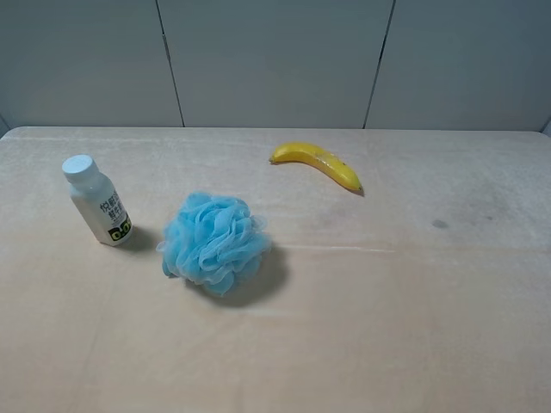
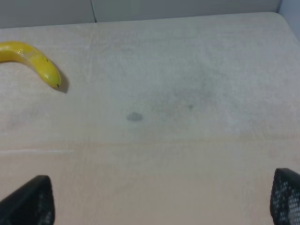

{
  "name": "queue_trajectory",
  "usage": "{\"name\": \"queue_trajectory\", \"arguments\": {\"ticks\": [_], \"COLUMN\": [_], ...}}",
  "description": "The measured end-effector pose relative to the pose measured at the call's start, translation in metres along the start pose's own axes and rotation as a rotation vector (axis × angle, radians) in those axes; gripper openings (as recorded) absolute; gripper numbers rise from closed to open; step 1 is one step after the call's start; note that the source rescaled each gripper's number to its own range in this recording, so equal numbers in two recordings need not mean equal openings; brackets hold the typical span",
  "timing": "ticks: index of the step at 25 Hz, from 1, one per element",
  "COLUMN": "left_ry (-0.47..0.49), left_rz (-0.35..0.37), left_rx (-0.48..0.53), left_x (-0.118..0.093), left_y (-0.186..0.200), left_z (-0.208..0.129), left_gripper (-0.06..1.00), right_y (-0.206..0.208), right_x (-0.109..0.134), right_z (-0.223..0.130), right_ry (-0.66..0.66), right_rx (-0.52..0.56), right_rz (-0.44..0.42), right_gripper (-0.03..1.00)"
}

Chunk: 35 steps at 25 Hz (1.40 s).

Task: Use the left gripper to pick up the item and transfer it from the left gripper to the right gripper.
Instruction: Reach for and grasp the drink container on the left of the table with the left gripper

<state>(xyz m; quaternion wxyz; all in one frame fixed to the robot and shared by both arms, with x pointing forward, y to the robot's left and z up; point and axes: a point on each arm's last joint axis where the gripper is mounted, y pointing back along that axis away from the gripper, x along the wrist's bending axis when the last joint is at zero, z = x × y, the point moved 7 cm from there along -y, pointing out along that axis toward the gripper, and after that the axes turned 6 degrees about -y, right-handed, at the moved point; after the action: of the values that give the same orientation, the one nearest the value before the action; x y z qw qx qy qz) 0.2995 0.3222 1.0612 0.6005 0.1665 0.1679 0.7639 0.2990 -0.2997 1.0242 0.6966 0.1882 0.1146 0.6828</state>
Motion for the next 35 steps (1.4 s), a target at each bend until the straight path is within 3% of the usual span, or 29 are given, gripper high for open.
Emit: {"name": "queue_trajectory", "arguments": {"ticks": [9, 13, 22, 35], "left_ry": [-0.075, -0.099, -0.167, -0.328], "left_rz": [-0.082, -0.123, -0.209, -0.336], "left_rx": [0.105, 0.218, 0.528, 0.670], "left_x": [-0.011, -0.019, -0.052, -0.129], "left_y": [-0.024, -0.054, -0.146, -0.250], "left_z": [0.063, 0.073, 0.068, 0.030], "left_gripper": [0.97, 1.00, 1.00, 1.00], "right_y": [0.000, 0.000, 0.000, 0.000], "right_x": [0.000, 0.000, 0.000, 0.000], "right_z": [0.000, 0.000, 0.000, 0.000], "right_ry": [0.000, 0.000, 0.000, 0.000], "right_rx": [0.000, 0.001, 0.001, 0.001], "right_rz": [0.000, 0.000, 0.000, 0.000], "right_gripper": [1.00, 1.00, 1.00, 1.00]}}
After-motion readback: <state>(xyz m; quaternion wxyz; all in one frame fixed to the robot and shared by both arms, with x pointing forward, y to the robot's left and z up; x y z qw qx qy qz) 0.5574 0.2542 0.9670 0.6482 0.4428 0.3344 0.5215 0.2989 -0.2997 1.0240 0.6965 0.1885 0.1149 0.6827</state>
